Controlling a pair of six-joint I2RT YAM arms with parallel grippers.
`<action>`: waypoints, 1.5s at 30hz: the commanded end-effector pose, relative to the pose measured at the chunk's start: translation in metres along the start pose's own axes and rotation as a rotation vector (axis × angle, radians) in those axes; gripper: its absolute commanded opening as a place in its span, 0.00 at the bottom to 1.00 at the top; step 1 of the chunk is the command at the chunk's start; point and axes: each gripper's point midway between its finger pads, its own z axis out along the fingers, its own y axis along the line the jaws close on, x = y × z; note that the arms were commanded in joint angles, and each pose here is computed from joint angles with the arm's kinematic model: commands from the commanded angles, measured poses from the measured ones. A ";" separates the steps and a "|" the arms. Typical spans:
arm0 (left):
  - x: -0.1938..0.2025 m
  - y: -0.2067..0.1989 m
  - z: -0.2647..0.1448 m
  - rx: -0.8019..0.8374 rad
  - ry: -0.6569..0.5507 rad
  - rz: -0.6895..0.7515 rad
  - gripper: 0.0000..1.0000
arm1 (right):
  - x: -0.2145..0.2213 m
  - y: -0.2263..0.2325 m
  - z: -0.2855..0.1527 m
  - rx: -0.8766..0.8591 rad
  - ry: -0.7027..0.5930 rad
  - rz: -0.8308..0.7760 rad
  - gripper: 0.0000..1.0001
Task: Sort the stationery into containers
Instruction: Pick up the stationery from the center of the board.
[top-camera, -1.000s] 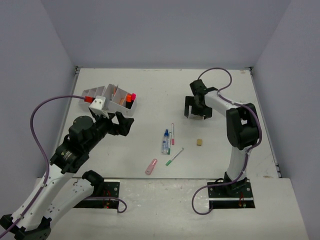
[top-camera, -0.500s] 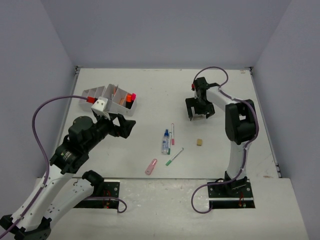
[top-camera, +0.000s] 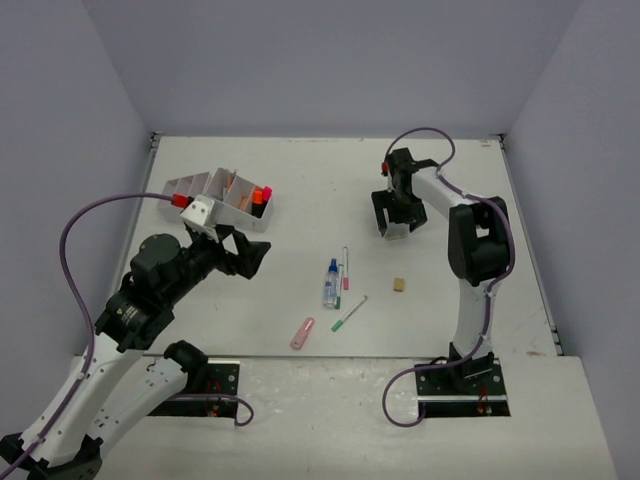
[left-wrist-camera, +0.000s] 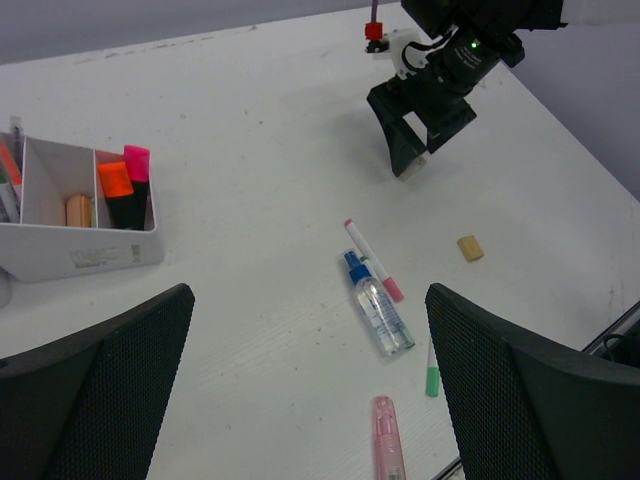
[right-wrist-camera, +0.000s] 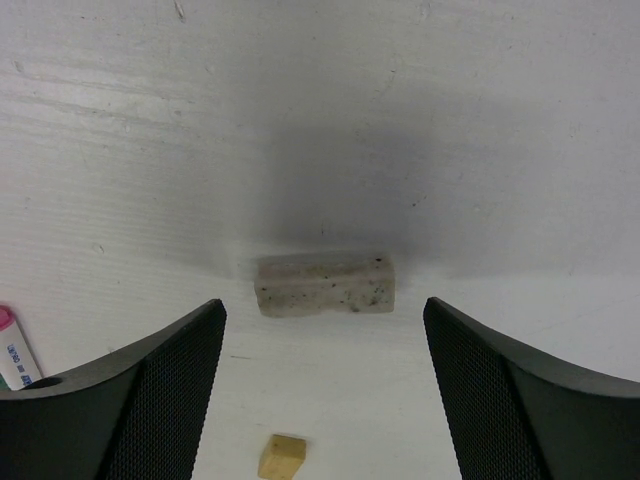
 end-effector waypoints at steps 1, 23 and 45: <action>-0.021 -0.006 -0.011 0.022 -0.047 0.042 1.00 | -0.003 0.000 -0.004 -0.017 0.028 0.016 0.77; -0.062 -0.008 -0.042 0.010 -0.166 0.104 1.00 | 0.000 0.002 0.002 -0.048 0.212 0.020 0.65; -0.053 -0.006 -0.028 -0.004 -0.153 0.040 1.00 | 0.015 -0.001 -0.003 -0.011 0.131 0.070 0.21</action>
